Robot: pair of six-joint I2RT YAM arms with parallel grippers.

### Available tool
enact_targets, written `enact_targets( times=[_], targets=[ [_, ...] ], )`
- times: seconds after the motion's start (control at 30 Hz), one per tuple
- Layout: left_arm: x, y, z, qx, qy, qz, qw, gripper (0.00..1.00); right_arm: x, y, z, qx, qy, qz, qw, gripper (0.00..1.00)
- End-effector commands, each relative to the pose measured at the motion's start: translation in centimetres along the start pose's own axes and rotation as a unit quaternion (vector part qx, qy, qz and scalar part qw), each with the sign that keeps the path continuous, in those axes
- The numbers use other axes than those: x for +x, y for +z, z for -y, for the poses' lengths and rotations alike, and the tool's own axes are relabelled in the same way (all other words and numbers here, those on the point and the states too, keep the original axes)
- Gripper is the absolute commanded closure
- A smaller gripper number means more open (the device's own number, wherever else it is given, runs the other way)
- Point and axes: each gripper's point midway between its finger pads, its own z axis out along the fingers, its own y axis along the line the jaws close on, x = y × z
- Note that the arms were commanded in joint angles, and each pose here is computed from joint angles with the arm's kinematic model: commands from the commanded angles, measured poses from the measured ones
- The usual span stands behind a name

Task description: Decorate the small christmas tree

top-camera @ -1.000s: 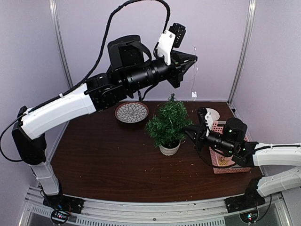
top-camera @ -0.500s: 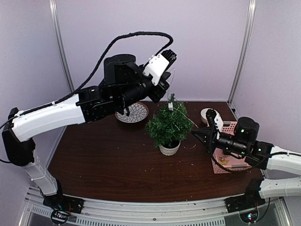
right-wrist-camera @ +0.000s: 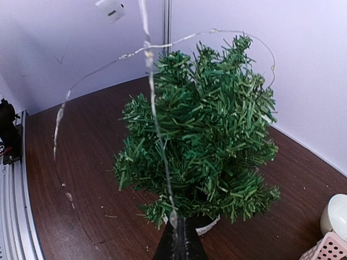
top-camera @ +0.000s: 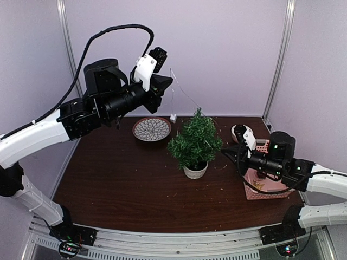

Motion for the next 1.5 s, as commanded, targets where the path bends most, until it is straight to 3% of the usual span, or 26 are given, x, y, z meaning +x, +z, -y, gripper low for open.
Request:
enact_targets(
  times=[0.0,0.4,0.63,1.0,1.3,1.47],
  targets=[
    [0.9,-0.9,-0.4,-0.001,-0.005,-0.023,1.000,1.00,-2.7,0.2,-0.7,-0.027,-0.033,0.011,0.999,1.00],
    [7.6,-3.4,-5.8,-0.139,-0.024,-0.108,0.984,1.00,-0.6,3.1,-1.7,-0.066,-0.105,-0.079,0.989,1.00],
    [11.3,-2.3,-8.0,-0.151,-0.038,-0.151,0.976,1.00,-0.3,4.5,-1.3,-0.056,-0.107,-0.102,0.988,1.00],
    [17.1,3.0,-10.7,-0.137,-0.042,-0.206,0.968,1.00,-0.3,5.7,-0.3,-0.028,-0.098,-0.127,0.987,0.99],
    [18.4,9.5,-10.4,-0.082,-0.052,-0.174,0.980,1.00,1.0,5.8,0.3,-0.012,-0.095,-0.151,0.984,0.95],
    [15.6,13.2,-10.0,-0.032,-0.058,-0.102,0.993,1.00,1.6,6.0,0.5,-0.007,-0.094,-0.153,0.984,0.98]
  ],
)
